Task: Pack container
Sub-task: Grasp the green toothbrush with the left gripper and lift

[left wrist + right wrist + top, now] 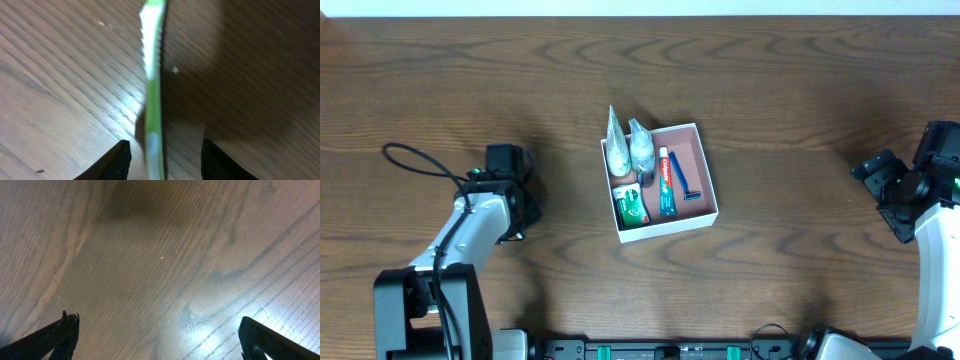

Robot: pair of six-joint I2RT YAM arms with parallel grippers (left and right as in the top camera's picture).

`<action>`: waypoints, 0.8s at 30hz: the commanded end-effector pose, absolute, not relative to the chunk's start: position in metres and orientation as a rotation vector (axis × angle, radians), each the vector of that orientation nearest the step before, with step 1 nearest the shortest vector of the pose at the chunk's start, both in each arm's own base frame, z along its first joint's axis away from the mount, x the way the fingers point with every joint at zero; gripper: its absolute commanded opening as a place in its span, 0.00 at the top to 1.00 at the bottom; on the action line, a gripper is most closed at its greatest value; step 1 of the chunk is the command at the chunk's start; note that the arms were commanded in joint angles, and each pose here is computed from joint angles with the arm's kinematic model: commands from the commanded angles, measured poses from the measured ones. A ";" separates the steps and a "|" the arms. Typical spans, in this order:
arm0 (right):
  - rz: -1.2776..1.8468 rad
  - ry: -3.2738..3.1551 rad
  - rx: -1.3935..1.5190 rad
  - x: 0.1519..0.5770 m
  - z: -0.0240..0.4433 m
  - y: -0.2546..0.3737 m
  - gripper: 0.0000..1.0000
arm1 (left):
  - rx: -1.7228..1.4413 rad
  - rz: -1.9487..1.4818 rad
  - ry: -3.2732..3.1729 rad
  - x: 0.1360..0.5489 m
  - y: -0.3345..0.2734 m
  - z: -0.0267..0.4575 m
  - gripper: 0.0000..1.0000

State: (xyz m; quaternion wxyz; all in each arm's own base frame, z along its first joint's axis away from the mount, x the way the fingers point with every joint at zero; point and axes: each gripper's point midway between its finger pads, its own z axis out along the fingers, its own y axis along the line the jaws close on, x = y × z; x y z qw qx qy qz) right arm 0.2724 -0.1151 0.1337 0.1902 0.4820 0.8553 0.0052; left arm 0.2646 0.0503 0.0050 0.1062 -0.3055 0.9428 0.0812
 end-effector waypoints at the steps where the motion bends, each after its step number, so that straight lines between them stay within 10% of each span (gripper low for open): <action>1: 0.002 2.402 1.344 0.273 0.136 -0.118 0.01 | -0.926 0.252 2.781 0.260 0.060 0.002 0.54; 24: 0.002 2.402 1.344 0.273 0.136 -0.118 0.01 | -0.846 0.208 2.952 0.250 0.056 -0.038 0.56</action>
